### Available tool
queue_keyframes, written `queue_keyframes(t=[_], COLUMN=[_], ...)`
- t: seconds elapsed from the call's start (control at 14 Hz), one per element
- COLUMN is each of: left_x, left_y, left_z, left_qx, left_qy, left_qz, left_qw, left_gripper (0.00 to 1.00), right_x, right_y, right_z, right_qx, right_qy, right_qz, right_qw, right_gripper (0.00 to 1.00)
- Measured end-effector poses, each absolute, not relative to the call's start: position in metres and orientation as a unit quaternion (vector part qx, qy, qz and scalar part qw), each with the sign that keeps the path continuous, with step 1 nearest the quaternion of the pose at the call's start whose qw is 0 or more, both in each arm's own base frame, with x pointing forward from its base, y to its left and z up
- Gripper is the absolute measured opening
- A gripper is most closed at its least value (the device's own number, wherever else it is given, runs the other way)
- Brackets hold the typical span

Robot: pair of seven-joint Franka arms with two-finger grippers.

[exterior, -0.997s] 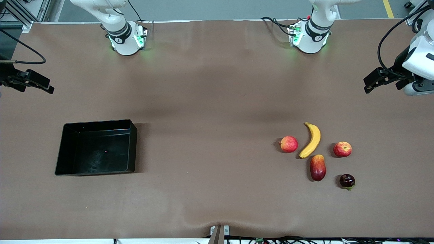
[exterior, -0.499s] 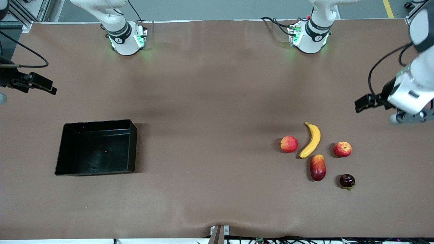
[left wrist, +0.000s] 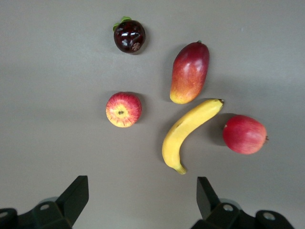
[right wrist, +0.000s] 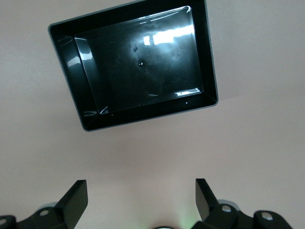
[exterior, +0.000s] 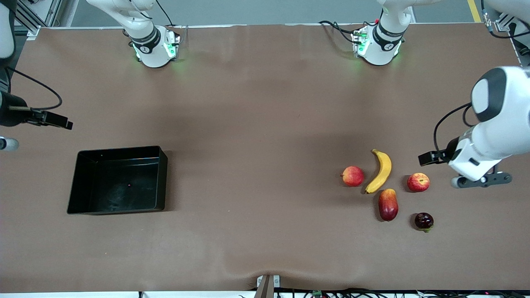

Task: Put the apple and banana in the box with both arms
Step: 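Move the right gripper to the box while the left gripper nears the apple, then push the box with the right gripper while the left gripper grasps the apple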

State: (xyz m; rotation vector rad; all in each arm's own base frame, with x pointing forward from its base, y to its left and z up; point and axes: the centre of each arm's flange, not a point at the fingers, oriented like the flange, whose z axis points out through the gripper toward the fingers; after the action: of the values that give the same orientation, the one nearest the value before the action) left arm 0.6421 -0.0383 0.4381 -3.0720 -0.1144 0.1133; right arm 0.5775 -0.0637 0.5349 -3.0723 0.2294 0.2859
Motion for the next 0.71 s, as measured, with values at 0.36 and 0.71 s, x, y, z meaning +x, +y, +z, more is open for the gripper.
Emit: queue_keyframes(t=[0.36, 0.71], left_x=[0.649, 0.650], left_y=[-0.029, -0.027], left_z=[0.376, 0.338], left_qx=[-0.999, -0.997], left_qy=[-0.039, -0.065], left_qz=[0.022, 0.029], left_qw=[0.028, 0.025], left_gripper=[1.00, 1.00], right_x=[0.606, 0.625], right_y=[-0.066, -0.099], right_z=[0.461, 0.396], right_qx=[-0.990, -0.992], right_qy=[0.073, 0.041], right_qz=[0.115, 0.121], right_qw=[0.021, 0.020], right_gripper=[1.00, 1.00])
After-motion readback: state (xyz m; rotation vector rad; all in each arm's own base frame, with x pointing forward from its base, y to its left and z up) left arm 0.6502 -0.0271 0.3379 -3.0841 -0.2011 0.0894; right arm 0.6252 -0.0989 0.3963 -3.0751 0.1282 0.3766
